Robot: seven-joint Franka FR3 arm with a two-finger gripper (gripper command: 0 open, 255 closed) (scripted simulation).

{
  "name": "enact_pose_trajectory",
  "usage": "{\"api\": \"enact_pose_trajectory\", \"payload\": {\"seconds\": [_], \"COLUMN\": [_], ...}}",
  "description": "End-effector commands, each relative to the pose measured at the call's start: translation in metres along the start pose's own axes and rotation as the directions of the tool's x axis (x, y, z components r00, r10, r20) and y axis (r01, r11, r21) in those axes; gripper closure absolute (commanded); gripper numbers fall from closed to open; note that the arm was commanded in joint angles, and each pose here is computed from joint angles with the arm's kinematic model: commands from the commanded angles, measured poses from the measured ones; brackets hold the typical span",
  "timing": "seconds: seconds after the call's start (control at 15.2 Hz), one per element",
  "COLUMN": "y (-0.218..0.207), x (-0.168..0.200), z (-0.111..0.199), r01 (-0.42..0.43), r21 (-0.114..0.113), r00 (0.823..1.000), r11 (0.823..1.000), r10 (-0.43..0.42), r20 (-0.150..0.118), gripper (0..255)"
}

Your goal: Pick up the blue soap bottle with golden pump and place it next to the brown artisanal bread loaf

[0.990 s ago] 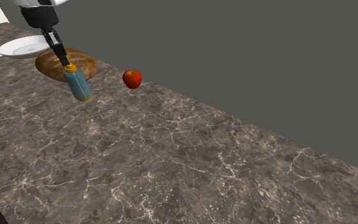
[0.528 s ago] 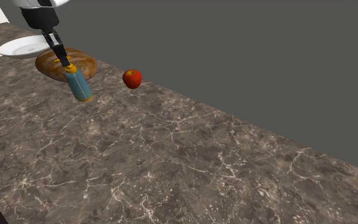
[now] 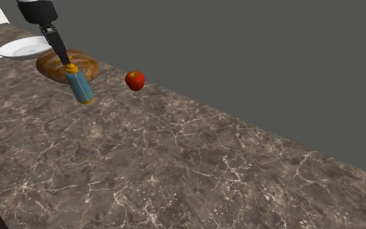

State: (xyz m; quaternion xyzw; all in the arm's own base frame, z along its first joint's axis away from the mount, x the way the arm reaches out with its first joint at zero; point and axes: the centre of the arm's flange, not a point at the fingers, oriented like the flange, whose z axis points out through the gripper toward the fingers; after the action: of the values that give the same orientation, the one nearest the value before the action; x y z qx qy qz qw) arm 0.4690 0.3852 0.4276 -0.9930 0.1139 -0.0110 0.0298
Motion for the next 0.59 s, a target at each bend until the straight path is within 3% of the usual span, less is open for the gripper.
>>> {"api": "enact_pose_trajectory", "payload": {"seconds": [0.0,0.53], "y": [0.0,0.0], "x": [0.0,0.0], "z": [-0.023,-0.034], "r01": [0.0,0.0], "r21": [-0.001,-0.001], "r00": [1.0,1.0], "r11": [1.0,1.0], "r10": [0.0,0.0], "r20": [0.0,0.0], "gripper": [0,0]}}
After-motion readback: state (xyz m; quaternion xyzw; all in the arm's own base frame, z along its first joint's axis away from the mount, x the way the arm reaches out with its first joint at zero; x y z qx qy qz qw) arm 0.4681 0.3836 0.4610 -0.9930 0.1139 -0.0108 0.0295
